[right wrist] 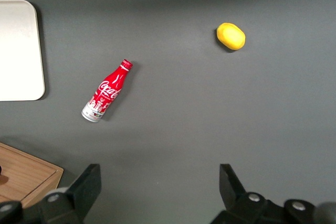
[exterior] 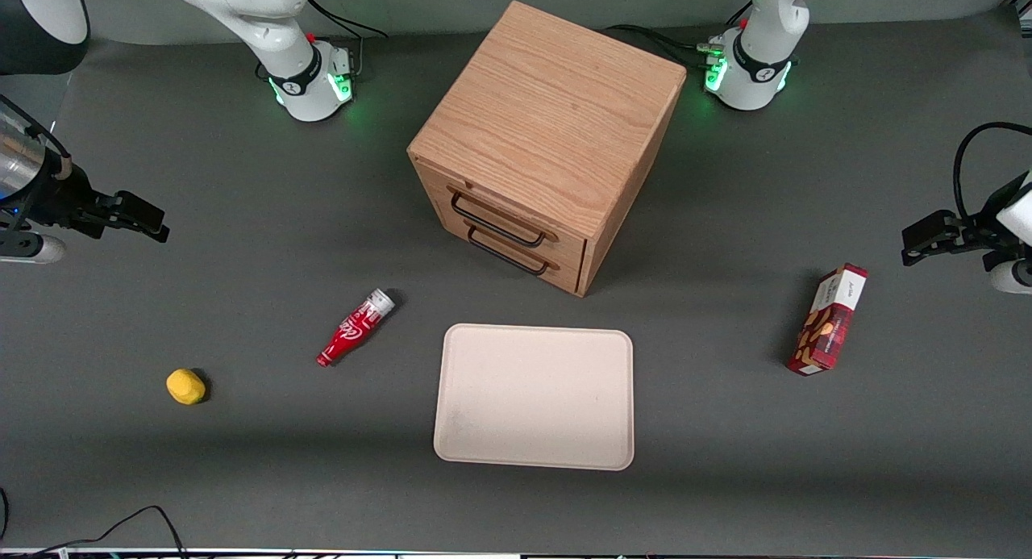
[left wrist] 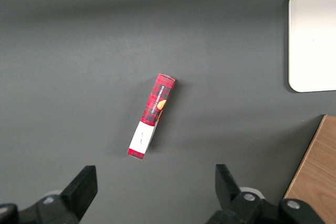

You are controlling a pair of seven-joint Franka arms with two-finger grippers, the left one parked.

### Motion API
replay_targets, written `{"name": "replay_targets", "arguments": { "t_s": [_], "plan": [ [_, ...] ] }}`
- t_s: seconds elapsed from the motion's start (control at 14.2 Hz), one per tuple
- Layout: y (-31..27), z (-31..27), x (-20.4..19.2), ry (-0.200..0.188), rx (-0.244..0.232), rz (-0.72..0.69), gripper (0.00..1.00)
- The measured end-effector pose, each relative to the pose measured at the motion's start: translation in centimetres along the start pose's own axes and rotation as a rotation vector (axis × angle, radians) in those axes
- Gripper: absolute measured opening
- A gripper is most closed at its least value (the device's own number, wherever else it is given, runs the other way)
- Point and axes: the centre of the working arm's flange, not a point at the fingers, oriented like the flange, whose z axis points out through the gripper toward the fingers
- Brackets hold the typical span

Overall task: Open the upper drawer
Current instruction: 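Move the right gripper toward the upper drawer's black handle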

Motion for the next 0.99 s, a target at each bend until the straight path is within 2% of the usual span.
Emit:
{"name": "replay_targets", "arguments": {
  "t_s": [0.28,0.49,0.71,0.85,0.99],
  "plan": [
    [-0.2,0.1,0.0,0.000,0.000,-0.004,1.00],
    [-3.5,-0.2,0.8,0.012,0.018,-0.062,1.00],
    [-12.3,0.2,1.2,0.008,0.068,-0.222,1.00],
    [-20.5,0.8,-0.5,-0.009,0.116,-0.377,1.00],
    [-27.5,1.5,-3.1,-0.001,0.121,-0.524,1.00]
  ]
}}
